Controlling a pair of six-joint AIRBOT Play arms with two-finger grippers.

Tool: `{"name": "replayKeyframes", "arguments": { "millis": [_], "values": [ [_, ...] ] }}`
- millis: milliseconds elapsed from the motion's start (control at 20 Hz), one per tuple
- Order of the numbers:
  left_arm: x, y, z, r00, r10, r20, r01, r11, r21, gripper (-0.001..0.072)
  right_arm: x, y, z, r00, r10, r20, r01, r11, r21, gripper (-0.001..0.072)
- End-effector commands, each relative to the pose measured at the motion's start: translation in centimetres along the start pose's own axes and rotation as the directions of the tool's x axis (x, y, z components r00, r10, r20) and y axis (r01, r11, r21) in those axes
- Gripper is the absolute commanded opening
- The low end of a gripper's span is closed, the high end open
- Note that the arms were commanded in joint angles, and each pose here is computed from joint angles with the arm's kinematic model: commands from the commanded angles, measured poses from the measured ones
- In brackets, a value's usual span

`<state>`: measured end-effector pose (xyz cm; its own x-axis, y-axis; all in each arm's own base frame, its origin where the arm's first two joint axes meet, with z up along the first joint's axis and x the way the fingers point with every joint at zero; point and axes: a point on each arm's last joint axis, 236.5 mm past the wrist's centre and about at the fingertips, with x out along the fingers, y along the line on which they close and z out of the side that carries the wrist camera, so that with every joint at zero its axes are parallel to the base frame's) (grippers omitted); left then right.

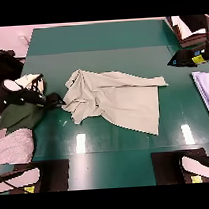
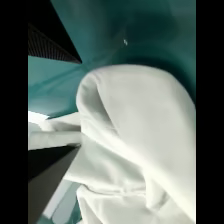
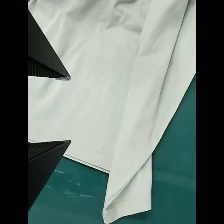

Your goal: Fold the shirts.

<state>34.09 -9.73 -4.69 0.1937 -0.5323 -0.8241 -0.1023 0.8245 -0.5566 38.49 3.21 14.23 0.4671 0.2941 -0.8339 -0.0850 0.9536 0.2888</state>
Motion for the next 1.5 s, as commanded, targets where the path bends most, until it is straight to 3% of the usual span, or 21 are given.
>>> {"name": "replayKeyframes", "arguments": {
  "millis": [0, 50, 100, 250, 300, 400, 450, 650, 700, 750, 800, 1050, 1350, 1450],
  "values": [
    [2.8, -0.2, -1.8, 0.999, -0.051, 0.010, 0.052, 0.996, -0.068, 0.0587, 0.2, 0.0, -0.8, 1.000, 0.000, 0.012, 0.000, 1.000, 0.009, 0.0428],
    [3.3, -0.7, -2.1, 0.999, -0.045, 0.009, 0.045, 0.998, -0.046, 0.0587, 0.2, 0.0, -0.7, 1.000, 0.000, 0.015, 0.000, 1.000, 0.008, 0.0427],
    [3.7, -1.1, -1.9, 0.999, -0.039, 0.021, 0.039, 0.999, -0.026, 0.0587, 0.2, 0.0, -0.8, 1.000, 0.001, 0.013, -0.001, 1.000, 0.008, 0.0376],
    [3.9, -2.0, -0.1, 0.994, -0.050, 0.101, 0.055, 0.997, -0.049, 0.0586, 0.2, 0.0, -1.2, 1.000, -0.001, -0.003, 0.001, 1.000, 0.008, 0.0369],
    [3.8, -2.1, 0.2, 0.993, -0.050, 0.111, 0.055, 0.997, -0.046, 0.0545, 0.1, -0.2, -1.5, 1.000, -0.006, -0.019, 0.006, 1.000, 0.008, 0.0369],
    [3.2, -2.7, 0.7, 0.993, -0.053, 0.109, 0.055, 0.998, -0.016, 0.0139, -0.1, -1.0, -2.6, 0.998, -0.011, -0.063, 0.012, 1.000, 0.021, 0.0369],
    [2.6, -3.4, 1.0, 0.992, -0.063, 0.113, 0.063, 0.998, 0.005, 0.0023, -0.3, -1.7, -3.2, 0.996, -0.015, -0.083, 0.019, 0.999, 0.042, 0.0369],
    [-1.1, -6.0, 2.9, 0.986, -0.067, 0.152, 0.045, 0.989, 0.142, 0.0025, 0.6, -6.3, -9.7, 0.977, -0.023, -0.212, 0.070, 0.973, 0.220, 0.0371],
    [-1.9, -6.4, 3.1, 0.986, -0.061, 0.158, 0.034, 0.984, 0.174, 0.0024, 1.2, -7.4, -12.4, 0.967, -0.010, -0.256, 0.083, 0.958, 0.274, 0.0405],
    [-2.5, -6.7, 3.2, 0.986, -0.054, 0.155, 0.023, 0.980, 0.198, 0.0025, 2.1, -8.1, -15.5, 0.951, 0.013, -0.308, 0.094, 0.939, 0.331, 0.0518],
    [-3.0, -7.0, 3.2, 0.987, -0.053, 0.151, 0.020, 0.977, 0.213, 0.0025, 3.0, -8.4, -19.0, 0.929, 0.051, -0.368, 0.105, 0.913, 0.394, 0.0540],
    [-3.2, -7.2, 3.0, 0.988, -0.057, 0.146, 0.025, 0.976, 0.217, 0.0025, 7.3, -4.6, -30.8, 0.824, 0.252, -0.508, 0.088, 0.828, 0.554, 0.0537],
    [-3.1, -7.2, 2.7, 0.989, -0.058, 0.134, 0.028, 0.976, 0.218, 0.0025, 10.5, -0.3, -30.9, 0.822, 0.322, -0.469, -0.010, 0.833, 0.553, 0.0510],
    [-3.1, -7.2, 2.6, 0.990, -0.058, 0.128, 0.029, 0.975, 0.220, 0.0025, 11.5, 0.4, -31.6, 0.800, 0.313, -0.512, -0.005, 0.857, 0.515, 0.0449]
  ]
}}
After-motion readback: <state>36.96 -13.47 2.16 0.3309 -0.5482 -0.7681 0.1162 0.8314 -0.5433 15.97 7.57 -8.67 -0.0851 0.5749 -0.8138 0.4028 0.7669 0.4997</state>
